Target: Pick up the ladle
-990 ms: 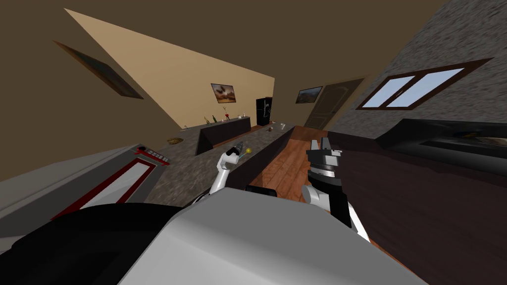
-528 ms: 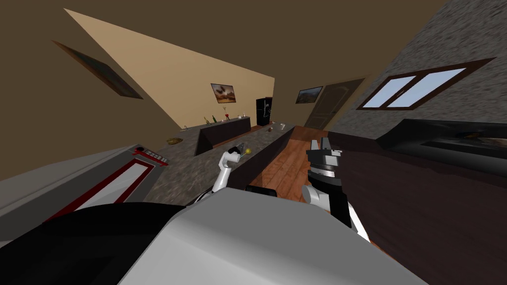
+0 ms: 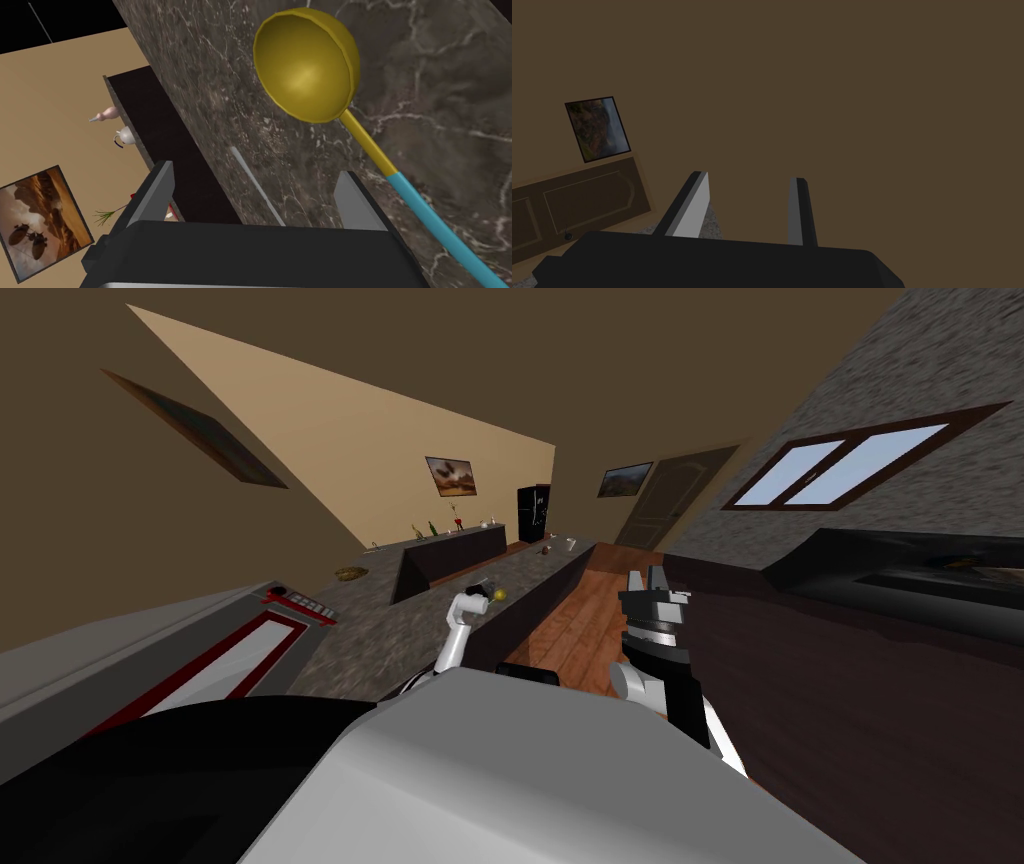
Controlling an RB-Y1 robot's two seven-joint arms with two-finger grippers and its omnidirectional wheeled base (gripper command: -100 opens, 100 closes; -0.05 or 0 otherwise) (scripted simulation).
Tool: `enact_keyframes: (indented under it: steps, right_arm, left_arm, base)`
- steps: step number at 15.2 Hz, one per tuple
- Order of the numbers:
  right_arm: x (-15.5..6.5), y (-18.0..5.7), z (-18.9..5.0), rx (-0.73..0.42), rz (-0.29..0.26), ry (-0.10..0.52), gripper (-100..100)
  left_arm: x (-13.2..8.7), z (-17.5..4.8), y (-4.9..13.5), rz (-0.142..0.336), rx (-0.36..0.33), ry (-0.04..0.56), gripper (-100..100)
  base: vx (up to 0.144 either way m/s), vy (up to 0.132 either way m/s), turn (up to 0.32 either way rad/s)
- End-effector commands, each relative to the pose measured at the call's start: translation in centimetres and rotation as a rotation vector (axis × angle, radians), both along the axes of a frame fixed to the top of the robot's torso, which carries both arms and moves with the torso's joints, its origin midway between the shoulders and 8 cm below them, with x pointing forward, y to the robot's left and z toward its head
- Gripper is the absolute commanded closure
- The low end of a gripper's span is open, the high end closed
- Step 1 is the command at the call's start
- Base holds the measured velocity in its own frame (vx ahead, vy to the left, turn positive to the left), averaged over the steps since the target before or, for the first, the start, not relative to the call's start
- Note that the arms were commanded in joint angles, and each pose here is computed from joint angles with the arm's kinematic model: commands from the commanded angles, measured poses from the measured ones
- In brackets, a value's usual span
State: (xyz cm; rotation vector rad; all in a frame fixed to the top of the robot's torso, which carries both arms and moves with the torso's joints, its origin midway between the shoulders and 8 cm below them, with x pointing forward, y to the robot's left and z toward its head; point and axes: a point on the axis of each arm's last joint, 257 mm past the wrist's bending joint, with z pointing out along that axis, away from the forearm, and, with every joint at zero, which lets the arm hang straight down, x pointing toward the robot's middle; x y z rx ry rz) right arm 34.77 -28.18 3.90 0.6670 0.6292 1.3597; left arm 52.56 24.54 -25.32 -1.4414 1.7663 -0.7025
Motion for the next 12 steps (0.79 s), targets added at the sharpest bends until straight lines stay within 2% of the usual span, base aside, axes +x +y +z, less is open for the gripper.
enact_keyframes:
  steps: [1,2,3,5,6,9,10,12]
  right_arm:
    - [0.0,0.0,0.0,0.0,0.0,0.0,0]
    - [0.0,0.0,0.0,0.0,0.0,0.0,0]
    - [0.0,0.0,0.0,0.0,0.0,0.0,0]
    - [0.0,0.0,0.0,0.0,0.0,0.0,0]
    - [0.0,0.0,0.0,0.0,0.0,0.0,0]
    - [0.0,0.0,0.0,0.0,0.0,0.0,0]
    - [0.0,0.0,0.0,0.0,0.0,0.0,0]
    - [0.0,0.0,0.0,0.0,0.0,0.0,0]
  left_arm:
    - [-0.3,-0.8,-0.3,0.001,-0.003,0.041,-100]
    - [-0.7,-1.6,-0.7,0.0,-0.01,0.073,-100]
    - [-0.7,-1.7,-0.7,0.001,-0.009,0.077,-100]
    - [-1.7,-3.5,-1.5,0.0,-0.025,0.143,-100]
    - [-1.7,-3.5,-1.5,0.0,-0.025,0.143,-100]
    - [-3.1,-6.0,-2.3,0.002,-0.048,0.22,-100]
    - [-2.5,-5.2,-2.0,0.001,-0.04,0.191,-100]
    - [-2.4,-6.3,-2.0,0.003,-0.042,0.197,-100]
  base:
    - [0.021,-0.007,0.005]
    - [0.023,-0.009,0.005]
    - [0.025,-0.008,0.002]
    - [0.028,-0.002,0.006]
    - [0.03,0.0,0.004]
    - [0.026,0.004,0.004]
    - [0.014,0.002,0.002]
    - [0.03,-0.001,-0.012]
